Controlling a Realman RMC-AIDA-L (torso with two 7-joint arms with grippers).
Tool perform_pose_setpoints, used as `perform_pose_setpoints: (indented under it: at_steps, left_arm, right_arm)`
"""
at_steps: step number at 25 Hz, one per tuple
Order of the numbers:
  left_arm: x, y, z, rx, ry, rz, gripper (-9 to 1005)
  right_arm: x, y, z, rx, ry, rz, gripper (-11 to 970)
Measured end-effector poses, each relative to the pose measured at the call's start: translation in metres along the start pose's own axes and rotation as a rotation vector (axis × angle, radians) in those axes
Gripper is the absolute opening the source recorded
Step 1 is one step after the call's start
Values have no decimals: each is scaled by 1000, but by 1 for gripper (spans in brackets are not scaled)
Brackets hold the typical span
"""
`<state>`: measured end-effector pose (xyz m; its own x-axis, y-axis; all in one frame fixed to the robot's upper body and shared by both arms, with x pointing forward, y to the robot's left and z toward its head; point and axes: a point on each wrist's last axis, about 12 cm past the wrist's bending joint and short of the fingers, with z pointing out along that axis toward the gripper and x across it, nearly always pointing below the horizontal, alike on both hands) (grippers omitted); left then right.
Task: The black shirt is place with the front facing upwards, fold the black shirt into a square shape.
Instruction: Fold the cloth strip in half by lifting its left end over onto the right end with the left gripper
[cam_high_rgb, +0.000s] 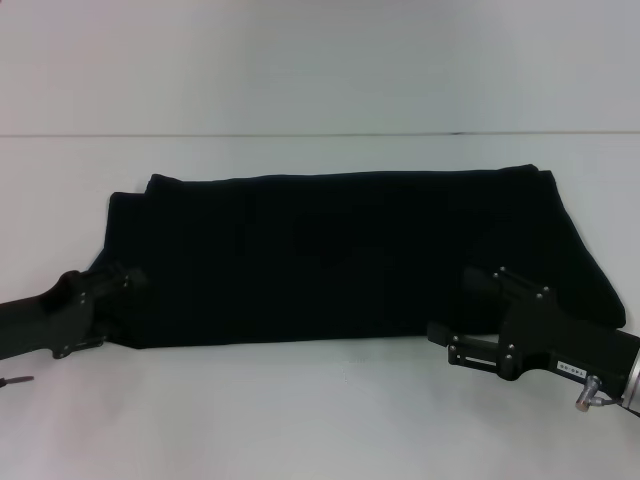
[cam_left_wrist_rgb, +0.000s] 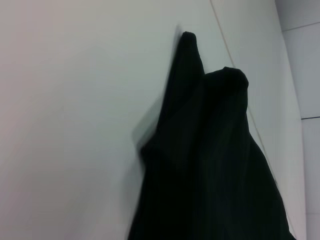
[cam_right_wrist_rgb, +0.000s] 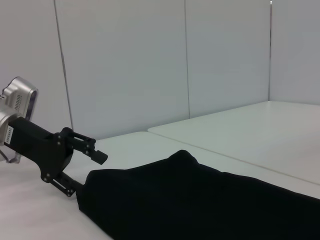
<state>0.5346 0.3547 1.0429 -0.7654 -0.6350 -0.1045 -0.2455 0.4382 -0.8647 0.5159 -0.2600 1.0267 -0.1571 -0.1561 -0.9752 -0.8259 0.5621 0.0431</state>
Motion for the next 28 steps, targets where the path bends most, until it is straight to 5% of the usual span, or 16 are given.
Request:
perform_pose_setpoints:
  at_steps: [6, 21, 28]
  left_arm:
    - [-2, -3, 4, -8, 0, 31, 836]
    - [-3, -4, 9, -42, 5, 53, 155]
    - [-4, -6, 11, -36, 8, 61, 26]
  right_arm:
    - [0, 0, 0, 0, 1, 1, 946]
    - [-1, 1, 0, -8, -11, 6, 946]
    - [-2, 1, 0, -10, -12, 4, 946]
